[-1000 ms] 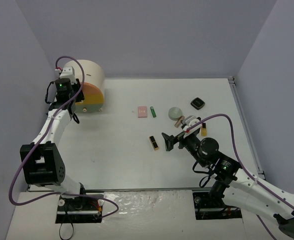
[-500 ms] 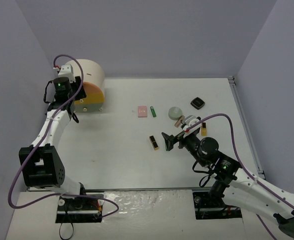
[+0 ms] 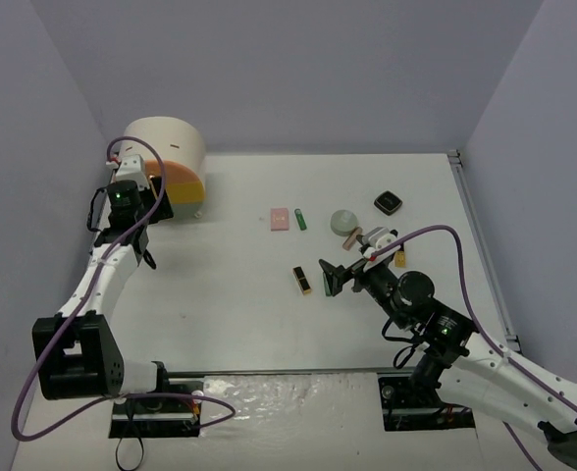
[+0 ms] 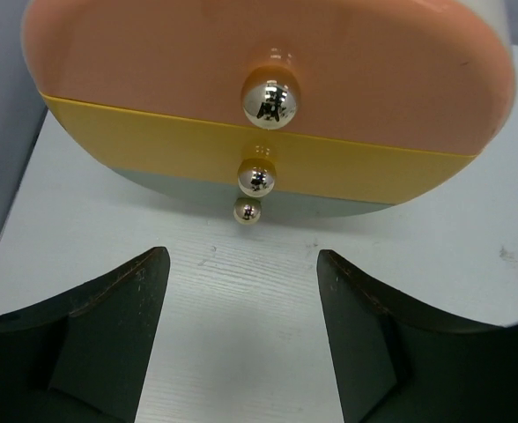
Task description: Organize the makeup
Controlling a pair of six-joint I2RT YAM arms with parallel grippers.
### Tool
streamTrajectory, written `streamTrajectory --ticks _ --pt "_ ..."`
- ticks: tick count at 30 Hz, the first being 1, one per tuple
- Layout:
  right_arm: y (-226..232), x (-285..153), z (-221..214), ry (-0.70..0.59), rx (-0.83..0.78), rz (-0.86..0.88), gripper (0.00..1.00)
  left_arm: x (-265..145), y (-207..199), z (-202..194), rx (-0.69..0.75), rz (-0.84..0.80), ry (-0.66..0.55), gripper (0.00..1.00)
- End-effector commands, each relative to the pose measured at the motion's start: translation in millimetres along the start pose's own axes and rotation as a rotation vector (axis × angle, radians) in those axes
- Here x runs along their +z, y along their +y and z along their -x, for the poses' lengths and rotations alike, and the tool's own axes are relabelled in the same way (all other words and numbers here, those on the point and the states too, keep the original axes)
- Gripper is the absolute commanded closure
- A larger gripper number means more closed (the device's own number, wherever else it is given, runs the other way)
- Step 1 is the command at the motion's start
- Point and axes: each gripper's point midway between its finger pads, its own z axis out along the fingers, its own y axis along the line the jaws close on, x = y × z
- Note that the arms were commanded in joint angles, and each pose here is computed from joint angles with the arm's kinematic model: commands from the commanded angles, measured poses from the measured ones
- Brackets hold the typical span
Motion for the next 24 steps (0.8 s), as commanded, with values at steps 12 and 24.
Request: streamTrajectory --ticks 12,24 --pt "-2 3 20 -0.082 0.023 -0.010 0.00 41 -7 46 0.054 -0.039 -0.170 0.44" --pt "-3 6 17 -0.070 0.013 -0.018 0.00 61 -2 43 0.056 -0.053 -0.184 0.48"
